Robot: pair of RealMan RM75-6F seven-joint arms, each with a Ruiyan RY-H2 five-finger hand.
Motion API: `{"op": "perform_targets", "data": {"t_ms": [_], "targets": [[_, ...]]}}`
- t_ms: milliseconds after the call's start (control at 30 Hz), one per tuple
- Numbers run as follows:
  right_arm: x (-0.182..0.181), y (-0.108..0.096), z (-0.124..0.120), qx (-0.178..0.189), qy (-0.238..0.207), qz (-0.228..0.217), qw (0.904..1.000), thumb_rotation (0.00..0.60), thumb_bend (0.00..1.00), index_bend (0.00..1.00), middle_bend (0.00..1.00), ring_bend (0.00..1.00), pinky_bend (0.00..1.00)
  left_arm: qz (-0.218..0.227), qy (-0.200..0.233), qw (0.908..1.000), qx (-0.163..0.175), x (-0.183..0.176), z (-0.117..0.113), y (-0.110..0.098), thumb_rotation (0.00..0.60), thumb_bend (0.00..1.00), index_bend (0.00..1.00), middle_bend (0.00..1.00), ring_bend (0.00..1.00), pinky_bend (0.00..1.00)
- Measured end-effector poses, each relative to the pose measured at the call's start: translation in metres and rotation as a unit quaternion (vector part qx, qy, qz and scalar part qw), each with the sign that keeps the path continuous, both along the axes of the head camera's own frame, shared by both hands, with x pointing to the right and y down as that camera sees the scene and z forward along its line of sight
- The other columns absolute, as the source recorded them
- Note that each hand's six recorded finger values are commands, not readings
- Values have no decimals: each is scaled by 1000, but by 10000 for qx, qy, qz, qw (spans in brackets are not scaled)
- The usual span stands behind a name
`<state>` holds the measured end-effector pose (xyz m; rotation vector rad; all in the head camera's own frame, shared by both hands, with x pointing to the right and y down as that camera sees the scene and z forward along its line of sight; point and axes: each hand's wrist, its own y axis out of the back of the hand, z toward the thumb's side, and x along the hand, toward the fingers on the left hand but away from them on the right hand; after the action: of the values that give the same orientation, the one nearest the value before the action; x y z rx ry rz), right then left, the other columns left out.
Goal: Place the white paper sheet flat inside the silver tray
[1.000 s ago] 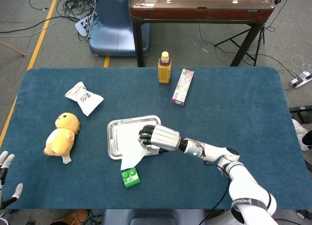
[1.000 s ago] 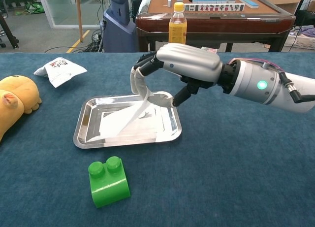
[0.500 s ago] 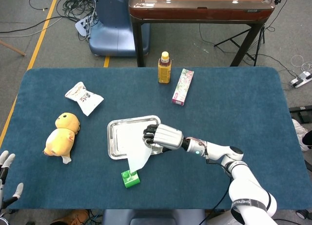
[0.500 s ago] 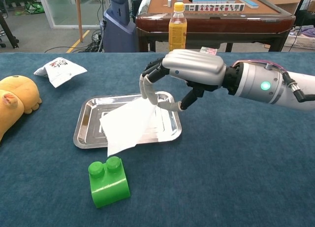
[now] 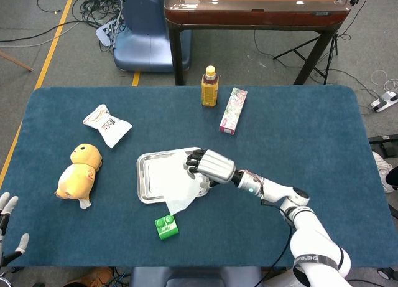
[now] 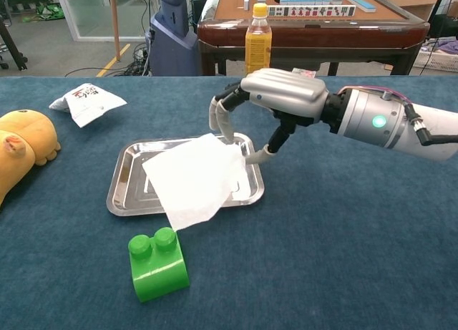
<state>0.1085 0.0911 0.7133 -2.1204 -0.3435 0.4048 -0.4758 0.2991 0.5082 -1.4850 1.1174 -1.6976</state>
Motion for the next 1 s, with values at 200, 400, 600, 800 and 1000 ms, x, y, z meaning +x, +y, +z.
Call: {"op": "perform_targets", "data": {"t_ms": [200,400,600,800,1000], "targets": [[11,-8,6,27,218,214,9995,600,38,329,266,207,292,21,14,10000,-14,1,2,-1,600,335,66,22,38,13],[23,-18,15,80,561,440,9974,600,7,240,211,146,249,42,35,10000,-14,2,3,-2,600,335,67,22,38,13],[30,-28,18,-26,694,651,9955,600,72,236,227,129,237,36,36,10000,-1,1,1,-2,600,335,66,22,38,13],[30,-37,8,-65,704,639,9955,600,619,236,340,343,323,74,64,10000,11,2,1,-3,600,335,66,22,38,13],[27,-36,-7,-182,817,546,9950,600,996,236,610,724,795,96,98,9999,-3,2,2,-4,600,335,66,22,38,13]]}}
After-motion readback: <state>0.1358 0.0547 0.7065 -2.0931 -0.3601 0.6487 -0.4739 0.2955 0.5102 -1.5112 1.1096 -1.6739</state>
